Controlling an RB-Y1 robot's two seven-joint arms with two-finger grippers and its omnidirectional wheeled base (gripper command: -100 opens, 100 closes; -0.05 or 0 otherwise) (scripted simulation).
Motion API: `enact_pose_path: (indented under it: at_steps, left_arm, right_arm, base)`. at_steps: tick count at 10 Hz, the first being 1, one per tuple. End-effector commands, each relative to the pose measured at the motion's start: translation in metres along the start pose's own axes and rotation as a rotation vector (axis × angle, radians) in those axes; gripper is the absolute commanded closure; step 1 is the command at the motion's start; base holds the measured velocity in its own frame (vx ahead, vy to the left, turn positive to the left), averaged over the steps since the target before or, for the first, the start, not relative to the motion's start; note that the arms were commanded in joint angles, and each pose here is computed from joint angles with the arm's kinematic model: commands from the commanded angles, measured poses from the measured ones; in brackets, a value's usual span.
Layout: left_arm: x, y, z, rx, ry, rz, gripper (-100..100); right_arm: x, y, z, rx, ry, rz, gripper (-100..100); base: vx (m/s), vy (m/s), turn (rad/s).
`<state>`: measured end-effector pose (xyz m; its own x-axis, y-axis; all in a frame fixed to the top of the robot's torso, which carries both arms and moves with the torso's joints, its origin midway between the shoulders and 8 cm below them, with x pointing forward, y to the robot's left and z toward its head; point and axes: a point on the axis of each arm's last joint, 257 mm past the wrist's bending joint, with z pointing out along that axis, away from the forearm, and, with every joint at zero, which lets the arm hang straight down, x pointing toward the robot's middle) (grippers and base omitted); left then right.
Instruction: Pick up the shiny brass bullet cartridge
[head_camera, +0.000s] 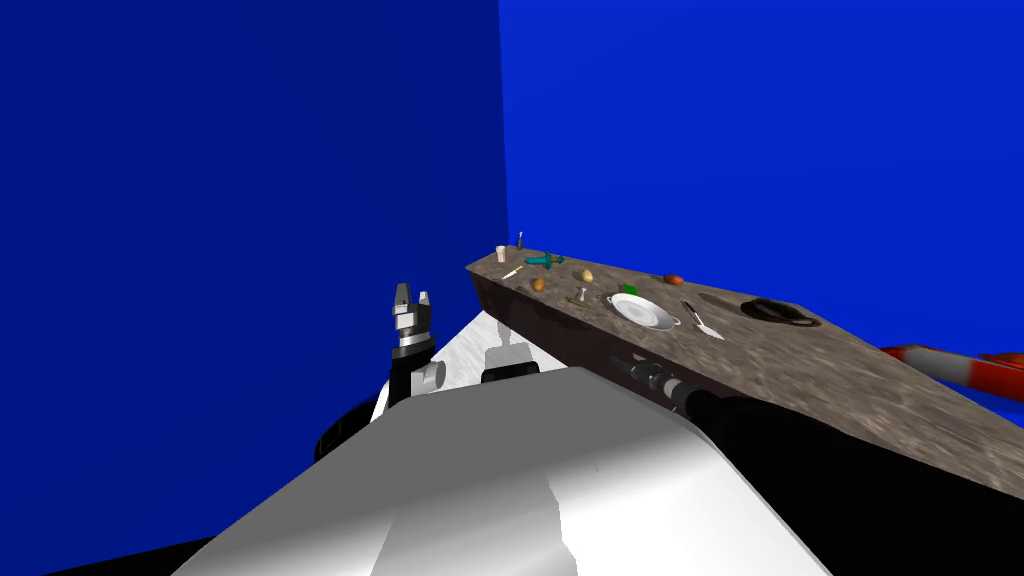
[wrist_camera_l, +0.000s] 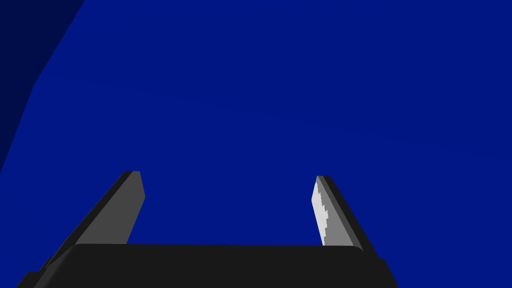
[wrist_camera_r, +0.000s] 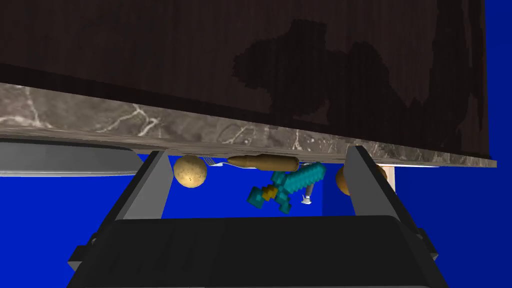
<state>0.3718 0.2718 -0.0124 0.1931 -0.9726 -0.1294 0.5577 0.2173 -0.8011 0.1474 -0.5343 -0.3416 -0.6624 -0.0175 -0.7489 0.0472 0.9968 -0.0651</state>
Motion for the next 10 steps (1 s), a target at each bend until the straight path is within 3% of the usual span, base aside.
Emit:
enact_pose_path:
  at_steps: [1,5,10]
  left_arm:
    - [0.000,0.000,0.000,0.000,0.000,0.000,0]
    - [0.000,0.000,0.000,0.000,0.000,0.000,0]
    - [0.000,0.000,0.000,0.000,0.000,0.000,0]
  right_arm:
    - [0.008,-0.015,-0.009,0.009,0.050,-0.066,-100]
    - [0.027,-0.049,-0.031,0.014,0.164,-0.211,-100]
    - [0.035,-0.078,-0.048,-0.003,0.266,-0.351,-100]
  base:
    - [0.099,0.043,0.130]
    - [0.109,0.038,0.132]
    - [0.108,0.027,0.119]
